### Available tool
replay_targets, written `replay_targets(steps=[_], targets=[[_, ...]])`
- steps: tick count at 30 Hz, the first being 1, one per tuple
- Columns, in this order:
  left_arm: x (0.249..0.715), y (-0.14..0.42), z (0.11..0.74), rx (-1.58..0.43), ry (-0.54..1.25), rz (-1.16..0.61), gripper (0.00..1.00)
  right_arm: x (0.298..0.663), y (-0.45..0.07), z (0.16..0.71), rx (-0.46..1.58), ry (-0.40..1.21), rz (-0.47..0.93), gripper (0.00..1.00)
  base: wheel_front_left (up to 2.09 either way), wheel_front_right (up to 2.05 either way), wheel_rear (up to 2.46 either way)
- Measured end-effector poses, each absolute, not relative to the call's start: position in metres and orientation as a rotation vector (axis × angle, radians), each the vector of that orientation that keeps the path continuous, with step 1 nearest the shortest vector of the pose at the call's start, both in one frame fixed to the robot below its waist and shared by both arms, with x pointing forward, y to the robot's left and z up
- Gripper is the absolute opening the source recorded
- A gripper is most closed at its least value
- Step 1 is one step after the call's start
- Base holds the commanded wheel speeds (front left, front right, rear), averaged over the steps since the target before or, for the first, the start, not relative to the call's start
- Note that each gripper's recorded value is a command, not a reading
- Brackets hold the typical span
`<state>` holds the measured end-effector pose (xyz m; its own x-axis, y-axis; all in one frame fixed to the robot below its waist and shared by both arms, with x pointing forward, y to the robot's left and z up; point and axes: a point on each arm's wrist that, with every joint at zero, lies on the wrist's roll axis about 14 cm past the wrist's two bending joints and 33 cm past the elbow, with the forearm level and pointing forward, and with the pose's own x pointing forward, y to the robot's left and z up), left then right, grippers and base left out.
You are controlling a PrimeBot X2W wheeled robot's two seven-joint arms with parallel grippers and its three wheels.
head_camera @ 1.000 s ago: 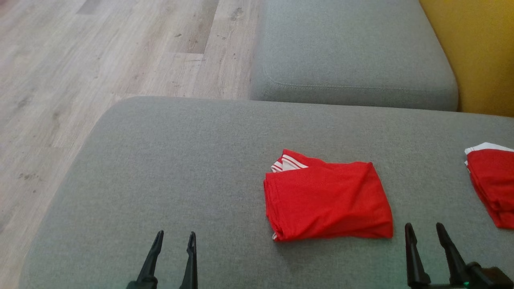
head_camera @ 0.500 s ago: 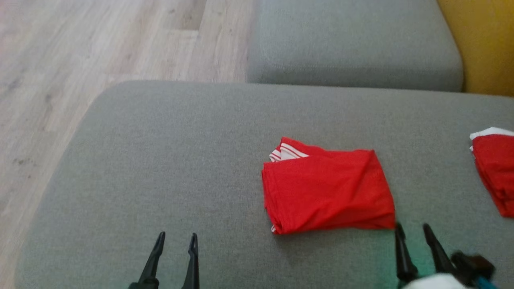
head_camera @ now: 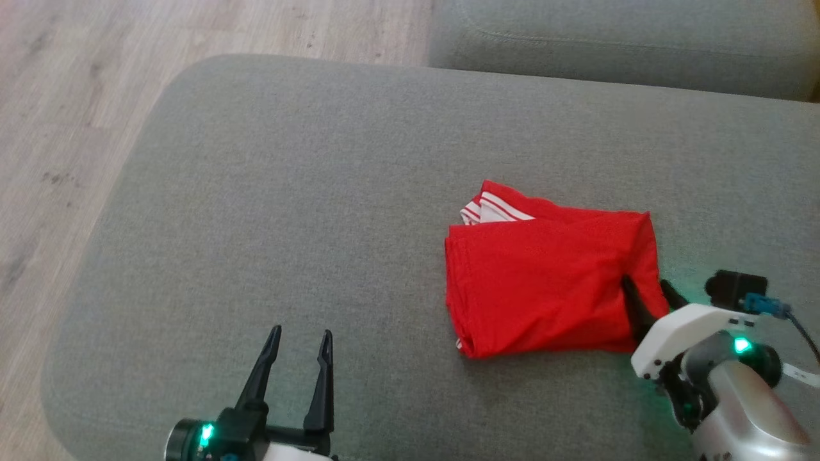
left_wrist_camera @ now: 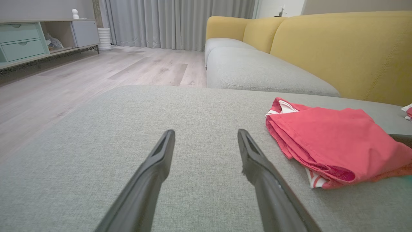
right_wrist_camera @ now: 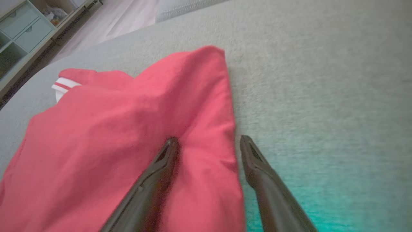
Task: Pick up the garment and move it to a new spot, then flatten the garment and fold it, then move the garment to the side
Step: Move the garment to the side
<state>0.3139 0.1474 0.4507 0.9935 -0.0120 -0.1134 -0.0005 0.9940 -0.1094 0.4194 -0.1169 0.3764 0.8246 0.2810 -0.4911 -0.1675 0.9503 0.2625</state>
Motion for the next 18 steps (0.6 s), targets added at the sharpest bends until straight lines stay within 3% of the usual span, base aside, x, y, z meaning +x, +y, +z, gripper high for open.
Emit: replay_targets(steps=[2, 9, 18], targets=[[0.314, 0.151, 0.449, -0.109, 0.119, 0.005, 1.0, 0.418, -0.105, 0.37, 0.224, 0.593, 0.271, 0.0, 0.0, 0.0, 0.0], [0.321, 0.144, 0.446, -0.112, 0.133, -0.017, 1.0, 0.435, -0.124, 0.38, 0.161, 0.521, 0.27, 0.0, 0.0, 0.0, 0.0], [0.362, 0.118, 0.446, -0.119, 0.126, -0.108, 1.0, 0.498, -0.228, 0.424, -0.057, 0.4, 0.128, 0.0, 0.0, 0.0, 0.0]])
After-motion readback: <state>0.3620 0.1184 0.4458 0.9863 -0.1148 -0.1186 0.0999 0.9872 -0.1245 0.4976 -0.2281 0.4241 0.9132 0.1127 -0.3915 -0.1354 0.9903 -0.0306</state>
